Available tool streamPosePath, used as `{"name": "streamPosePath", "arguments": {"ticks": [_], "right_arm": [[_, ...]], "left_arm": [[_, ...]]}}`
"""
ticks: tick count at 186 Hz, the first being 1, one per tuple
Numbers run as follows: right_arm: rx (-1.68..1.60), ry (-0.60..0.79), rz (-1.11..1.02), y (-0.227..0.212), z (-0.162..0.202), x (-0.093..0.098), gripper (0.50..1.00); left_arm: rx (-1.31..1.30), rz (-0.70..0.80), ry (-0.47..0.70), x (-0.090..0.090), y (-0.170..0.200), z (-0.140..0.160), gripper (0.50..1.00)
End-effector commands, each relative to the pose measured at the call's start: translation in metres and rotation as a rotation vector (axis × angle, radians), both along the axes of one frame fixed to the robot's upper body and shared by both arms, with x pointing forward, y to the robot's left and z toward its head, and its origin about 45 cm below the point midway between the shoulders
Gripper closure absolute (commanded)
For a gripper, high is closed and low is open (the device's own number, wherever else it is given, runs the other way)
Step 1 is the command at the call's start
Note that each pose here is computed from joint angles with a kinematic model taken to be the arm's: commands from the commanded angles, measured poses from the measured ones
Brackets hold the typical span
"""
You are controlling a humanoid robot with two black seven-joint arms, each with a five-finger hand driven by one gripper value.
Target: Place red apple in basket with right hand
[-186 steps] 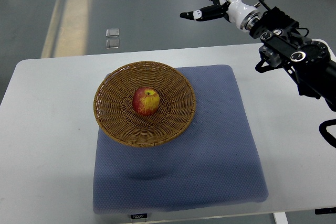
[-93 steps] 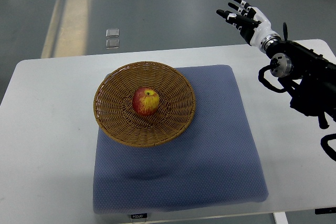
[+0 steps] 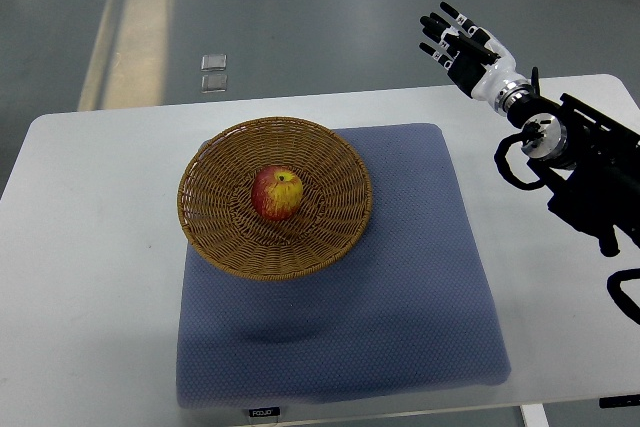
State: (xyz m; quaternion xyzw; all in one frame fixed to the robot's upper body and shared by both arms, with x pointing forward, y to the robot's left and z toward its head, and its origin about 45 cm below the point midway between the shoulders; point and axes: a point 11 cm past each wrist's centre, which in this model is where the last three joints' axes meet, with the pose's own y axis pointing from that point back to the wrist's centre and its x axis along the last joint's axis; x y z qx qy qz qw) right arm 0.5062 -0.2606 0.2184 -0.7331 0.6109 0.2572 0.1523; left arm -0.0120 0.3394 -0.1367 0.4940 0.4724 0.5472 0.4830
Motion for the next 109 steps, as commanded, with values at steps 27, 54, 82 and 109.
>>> {"name": "streamPosePath", "arguments": {"ticks": [27, 54, 82, 109], "right_arm": [[-0.007, -0.031, -0.039, -0.007, -0.007, -0.005, 0.576], [0.000, -0.033, -0.048, -0.009, -0.013, -0.008, 0.576], [0.012, -0.036, -0.051, -0.010, -0.012, -0.009, 0.576], [0.008, -0.036, -0.053, -0.012, -0.012, -0.009, 0.576]], "left_arm": [[0.000, 0.000, 0.000, 0.000, 0.000, 0.000, 0.500], [0.000, 0.000, 0.000, 0.000, 0.000, 0.000, 0.500], [0.000, 0.000, 0.000, 0.000, 0.000, 0.000, 0.500], [0.000, 0.000, 0.000, 0.000, 0.000, 0.000, 0.500]]}}
